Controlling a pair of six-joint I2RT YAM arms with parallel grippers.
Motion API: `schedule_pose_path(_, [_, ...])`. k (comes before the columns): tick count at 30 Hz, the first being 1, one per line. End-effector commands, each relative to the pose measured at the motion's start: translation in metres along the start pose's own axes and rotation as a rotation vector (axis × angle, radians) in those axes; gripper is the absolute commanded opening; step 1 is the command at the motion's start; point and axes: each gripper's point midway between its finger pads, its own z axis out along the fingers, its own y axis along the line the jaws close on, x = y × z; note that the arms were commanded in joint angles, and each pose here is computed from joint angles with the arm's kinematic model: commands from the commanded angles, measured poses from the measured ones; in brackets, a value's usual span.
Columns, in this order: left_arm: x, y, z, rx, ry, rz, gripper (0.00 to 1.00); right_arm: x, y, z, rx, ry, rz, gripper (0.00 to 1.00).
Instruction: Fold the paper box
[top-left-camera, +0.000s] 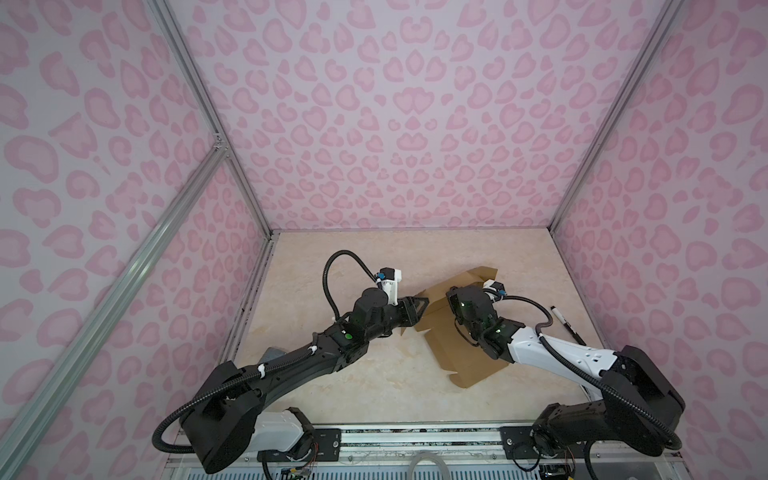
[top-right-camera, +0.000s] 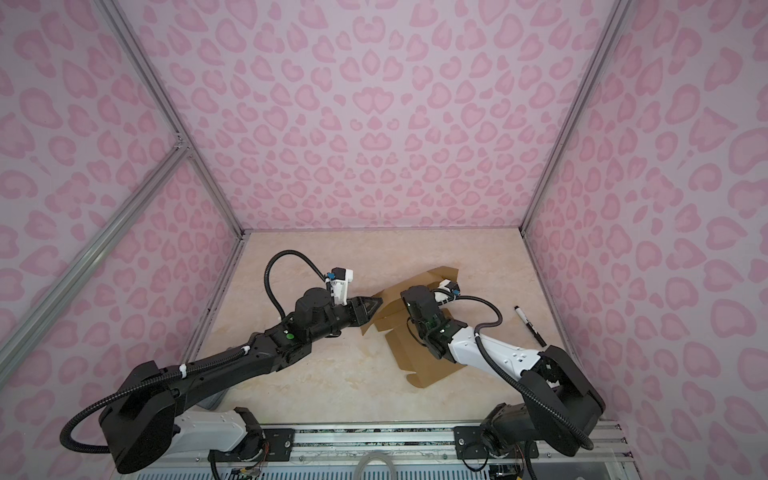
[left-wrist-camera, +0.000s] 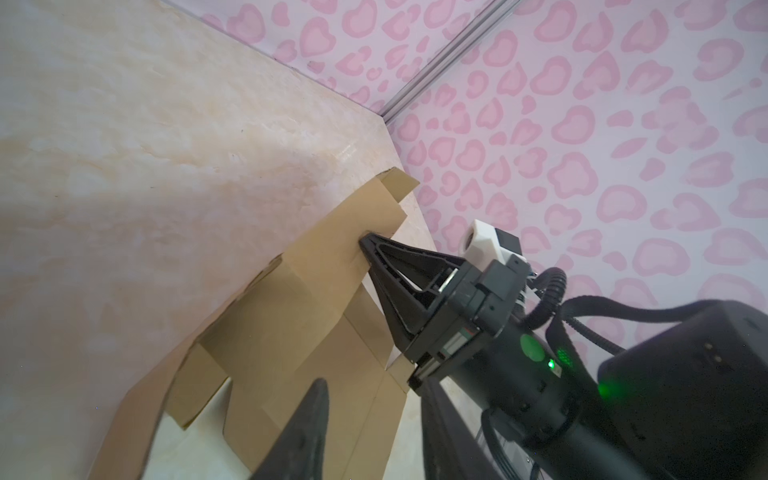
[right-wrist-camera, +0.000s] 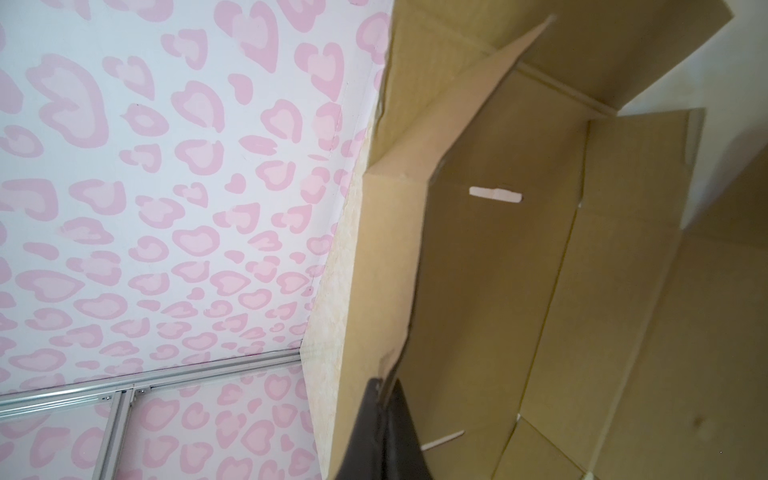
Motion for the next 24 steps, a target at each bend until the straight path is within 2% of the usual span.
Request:
schedule_pose_path(1, [-0.003,-0.001,0.006,-0.034,-0.020,-0.006,0.41,0.001,-0.020,-0.002,0.074,0.021,-0.050,0.00])
schedule_pose_path(11, [0.002,0.029,0.009,-0.327,-0.026,0.012,0.45,0.000,-0.020,0.000,0.085,0.041,-0.062,0.00])
schedule_pose_path(19, [0.008,0.037,0.025,-0.399,0.002,-0.096,0.48,0.004,-0.020,0.000,0.074,0.061,-0.050,0.00])
schedule_pose_path(24, [0.011,0.032,0.036,-0.374,0.023,-0.152,0.49,0.006,-0.019,0.000,0.065,0.072,-0.046,0.00])
